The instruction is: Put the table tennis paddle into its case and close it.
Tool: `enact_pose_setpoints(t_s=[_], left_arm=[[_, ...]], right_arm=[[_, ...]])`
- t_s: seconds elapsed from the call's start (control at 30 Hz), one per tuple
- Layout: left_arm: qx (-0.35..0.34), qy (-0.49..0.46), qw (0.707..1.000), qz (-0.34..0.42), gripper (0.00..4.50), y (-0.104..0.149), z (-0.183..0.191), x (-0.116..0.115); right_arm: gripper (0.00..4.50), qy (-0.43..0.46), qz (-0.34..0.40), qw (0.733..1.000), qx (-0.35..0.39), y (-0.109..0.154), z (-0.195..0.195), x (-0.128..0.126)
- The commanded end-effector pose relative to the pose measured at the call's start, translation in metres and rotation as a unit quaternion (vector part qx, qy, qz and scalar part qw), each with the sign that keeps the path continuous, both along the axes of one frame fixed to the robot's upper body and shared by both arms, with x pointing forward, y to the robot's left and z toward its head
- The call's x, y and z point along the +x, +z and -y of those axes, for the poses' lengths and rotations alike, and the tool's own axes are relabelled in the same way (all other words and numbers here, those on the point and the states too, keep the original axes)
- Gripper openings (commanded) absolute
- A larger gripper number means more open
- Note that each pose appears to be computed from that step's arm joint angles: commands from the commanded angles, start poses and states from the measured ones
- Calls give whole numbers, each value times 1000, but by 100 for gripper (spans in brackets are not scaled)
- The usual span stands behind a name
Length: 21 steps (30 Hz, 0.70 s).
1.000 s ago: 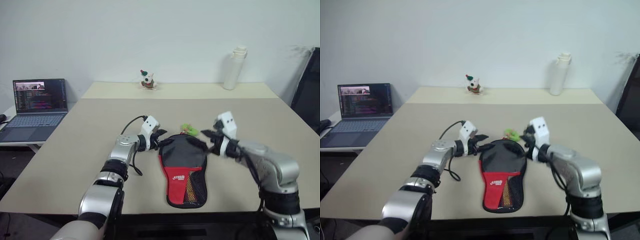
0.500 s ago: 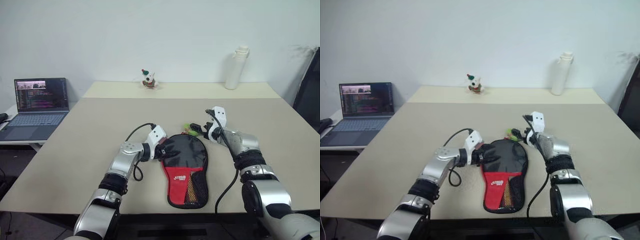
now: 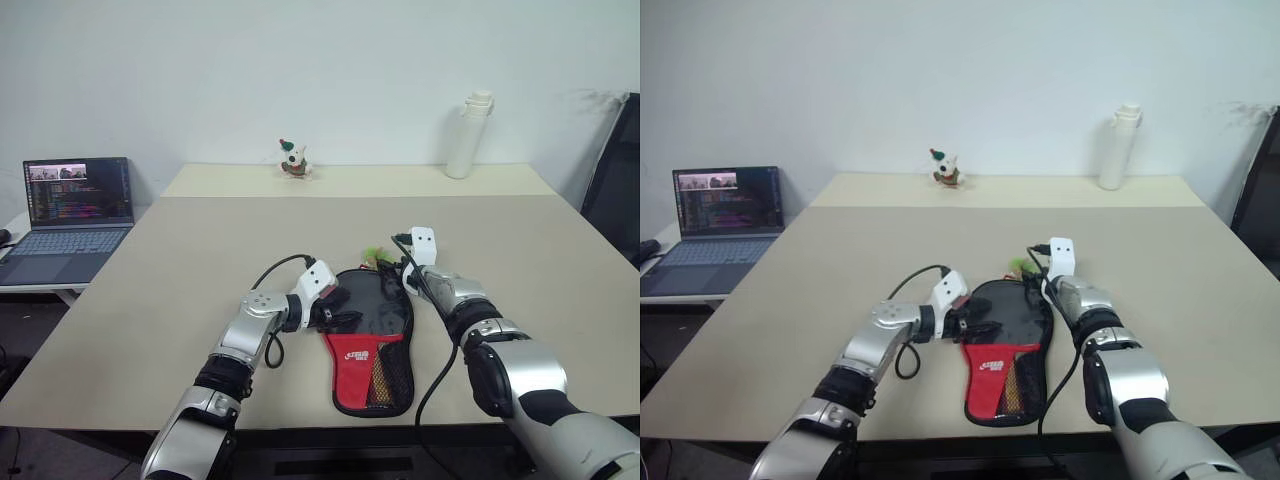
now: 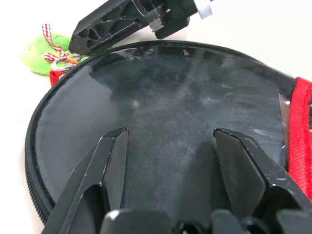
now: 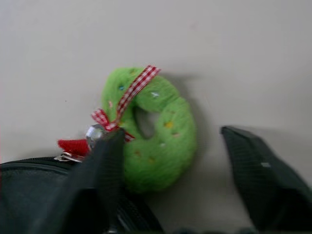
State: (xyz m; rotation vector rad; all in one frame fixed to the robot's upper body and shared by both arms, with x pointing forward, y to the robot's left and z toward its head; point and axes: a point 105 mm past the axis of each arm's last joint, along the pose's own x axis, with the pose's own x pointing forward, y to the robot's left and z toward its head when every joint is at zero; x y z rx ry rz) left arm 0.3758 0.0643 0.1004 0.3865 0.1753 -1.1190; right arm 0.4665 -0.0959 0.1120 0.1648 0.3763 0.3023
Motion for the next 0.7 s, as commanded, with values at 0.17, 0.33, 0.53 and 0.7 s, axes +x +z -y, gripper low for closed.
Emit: enact_pose_setpoints(t_s=[0.17,0.33,0.53,0.7], left_arm=[[19,-38,999,12,304,-5,18,-2],[37,-40,998,-21,304,-29,20,-2],[38,-40,998,-41,304,-42,21,-4],[39,-38,997,-46,304,-46,22,-3]], right_arm=[[56,-5,20,1000,11,17,-2,5],[2,-25,33,999,13,28,16,9],[2,-58,43,997,-2,34,52,10],[2,-78,45,996,-19,34,83,3]])
